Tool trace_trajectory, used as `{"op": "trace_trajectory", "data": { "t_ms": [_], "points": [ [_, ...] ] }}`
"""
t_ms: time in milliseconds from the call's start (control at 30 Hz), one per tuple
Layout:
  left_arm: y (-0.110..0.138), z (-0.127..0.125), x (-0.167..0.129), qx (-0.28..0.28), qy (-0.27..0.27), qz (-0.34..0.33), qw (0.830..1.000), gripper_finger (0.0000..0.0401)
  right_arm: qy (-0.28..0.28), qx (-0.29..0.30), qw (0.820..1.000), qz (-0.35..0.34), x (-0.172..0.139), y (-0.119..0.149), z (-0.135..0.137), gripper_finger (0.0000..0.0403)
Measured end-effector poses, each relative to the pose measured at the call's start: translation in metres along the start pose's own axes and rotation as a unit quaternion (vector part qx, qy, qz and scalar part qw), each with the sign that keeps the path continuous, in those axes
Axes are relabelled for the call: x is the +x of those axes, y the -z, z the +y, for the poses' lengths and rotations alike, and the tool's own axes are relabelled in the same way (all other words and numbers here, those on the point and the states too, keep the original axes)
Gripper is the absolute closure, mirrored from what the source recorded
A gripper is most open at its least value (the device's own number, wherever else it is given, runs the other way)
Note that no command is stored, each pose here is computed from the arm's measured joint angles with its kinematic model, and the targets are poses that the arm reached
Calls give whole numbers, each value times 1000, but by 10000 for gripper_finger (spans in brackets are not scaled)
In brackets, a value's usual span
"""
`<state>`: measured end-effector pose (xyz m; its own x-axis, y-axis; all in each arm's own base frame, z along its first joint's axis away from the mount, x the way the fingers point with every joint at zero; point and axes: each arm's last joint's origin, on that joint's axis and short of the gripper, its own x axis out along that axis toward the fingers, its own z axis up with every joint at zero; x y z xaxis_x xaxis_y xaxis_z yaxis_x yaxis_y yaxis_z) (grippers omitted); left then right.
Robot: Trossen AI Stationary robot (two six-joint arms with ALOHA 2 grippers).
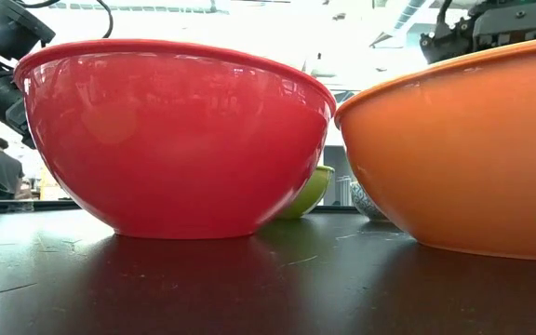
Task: Nest bowls inside each other
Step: Stack the orange bowl on top of the red bowl
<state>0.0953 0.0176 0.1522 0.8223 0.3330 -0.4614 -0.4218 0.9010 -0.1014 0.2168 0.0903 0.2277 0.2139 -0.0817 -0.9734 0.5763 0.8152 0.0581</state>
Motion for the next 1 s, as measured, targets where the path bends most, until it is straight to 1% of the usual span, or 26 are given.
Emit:
{"op": "trace_trajectory", "data": {
  "t_ms": [67,167,267,433,467,500,600,800,900,1000],
  "points": [
    [0,0,0,0,0,0,1000,314,6,-1,1000,3,2,0,-2,165],
    [0,0,0,0,0,0,1000,314,3,-2,1000,1,1,-1,-2,202],
    [0,0,0,0,0,0,1000,314,5,-2,1000,2,2,-1,-2,259],
    [0,0,0,0,0,0,1000,314,-2,1,1000,16,0,0,-3,369],
    [0,0,0,0,0,0,1000,314,-7,0,1000,18,-2,0,-4,382],
    [0,0,0,0,0,0,1000,314,-13,-1,1000,19,-4,1,-5,388],
    [0,0,0,0,0,0,1000,314,-34,3,999,18,-15,2,-9,381],
    [0,0,0,0,0,0,1000,314,-119,11,993,-15,-54,-1,-14,388],
    [0,0,0,0,0,0,1000,314,-179,6,982,-66,-73,-10,-9,389],
    [0,0,0,0,0,0,1000,314,-230,-16,966,-120,-86,-23,-2,389]
  ]
}}
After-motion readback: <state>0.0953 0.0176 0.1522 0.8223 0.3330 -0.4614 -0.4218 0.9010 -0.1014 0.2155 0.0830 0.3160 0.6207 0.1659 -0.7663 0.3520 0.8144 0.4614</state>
